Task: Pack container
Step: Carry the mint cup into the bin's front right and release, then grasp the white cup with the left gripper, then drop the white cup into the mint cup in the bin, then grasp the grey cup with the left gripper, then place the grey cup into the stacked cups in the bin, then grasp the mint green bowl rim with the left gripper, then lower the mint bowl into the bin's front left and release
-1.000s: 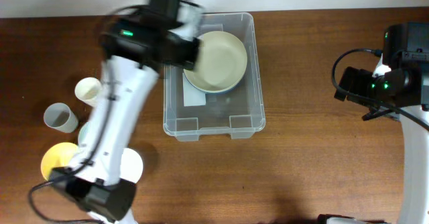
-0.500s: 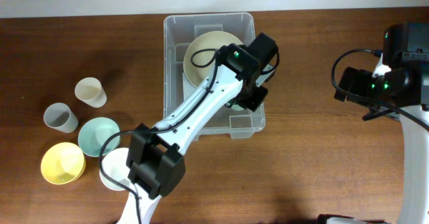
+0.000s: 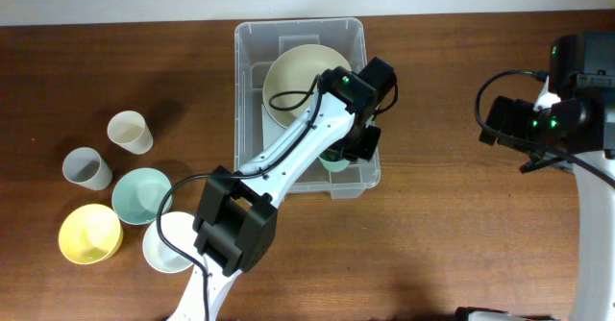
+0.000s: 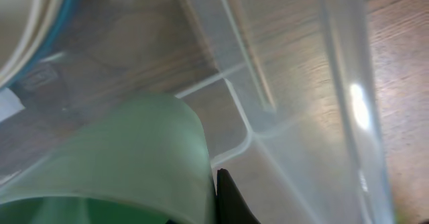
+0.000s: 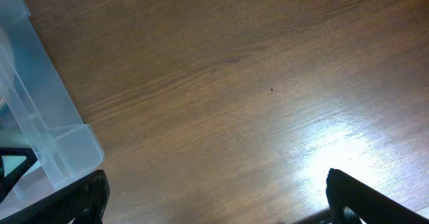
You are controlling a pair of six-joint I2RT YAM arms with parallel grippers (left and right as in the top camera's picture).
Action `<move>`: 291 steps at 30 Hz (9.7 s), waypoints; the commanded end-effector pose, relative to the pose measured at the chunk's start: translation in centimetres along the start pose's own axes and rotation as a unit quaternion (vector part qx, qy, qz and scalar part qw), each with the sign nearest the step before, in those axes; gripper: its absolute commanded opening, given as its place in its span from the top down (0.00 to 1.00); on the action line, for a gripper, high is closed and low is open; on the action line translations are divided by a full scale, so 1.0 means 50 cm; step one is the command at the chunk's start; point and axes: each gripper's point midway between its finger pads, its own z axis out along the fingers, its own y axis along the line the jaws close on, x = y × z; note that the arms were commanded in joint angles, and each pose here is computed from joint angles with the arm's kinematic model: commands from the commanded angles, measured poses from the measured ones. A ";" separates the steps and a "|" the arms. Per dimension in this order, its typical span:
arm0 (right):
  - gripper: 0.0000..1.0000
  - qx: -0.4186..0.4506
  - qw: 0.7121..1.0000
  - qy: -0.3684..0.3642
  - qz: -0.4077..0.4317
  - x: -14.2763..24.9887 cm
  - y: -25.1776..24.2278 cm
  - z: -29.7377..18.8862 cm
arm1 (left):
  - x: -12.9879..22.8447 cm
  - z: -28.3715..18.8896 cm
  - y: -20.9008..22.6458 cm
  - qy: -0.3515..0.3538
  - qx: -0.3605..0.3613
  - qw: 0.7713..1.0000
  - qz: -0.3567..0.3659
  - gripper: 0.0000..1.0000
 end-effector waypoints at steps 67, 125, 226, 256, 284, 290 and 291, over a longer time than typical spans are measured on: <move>0.01 0.004 1.000 0.003 0.002 0.001 -0.004 0.003 | 0.163 -0.035 0.857 -0.064 -0.150 0.900 -0.404 0.95; 0.01 0.004 1.000 0.002 0.000 0.001 -0.004 0.003 | 0.294 -0.339 0.883 -0.085 -0.139 0.849 -0.502 0.02; 0.01 0.005 1.000 0.006 -0.002 0.005 -0.005 0.003 | 0.346 0.039 0.748 -0.061 -0.094 0.852 -0.511 0.67; 0.01 0.005 1.000 0.007 -0.002 0.006 -0.005 0.003 | 0.018 -0.268 0.190 -0.169 -0.031 0.979 -0.112 0.99; 0.01 0.004 1.000 0.004 -0.002 0.002 -0.004 0.003 | 0.250 -0.511 0.496 -0.245 -0.135 0.875 -0.395 0.29; 0.01 0.004 1.000 0.004 -0.002 0.002 -0.004 0.003 | 0.390 -0.402 0.544 -0.152 -0.131 0.851 -0.485 0.23; 0.01 0.004 1.000 0.004 -0.002 0.002 -0.004 0.003 | 0.394 -0.363 0.537 -0.130 -0.118 0.856 -0.486 0.23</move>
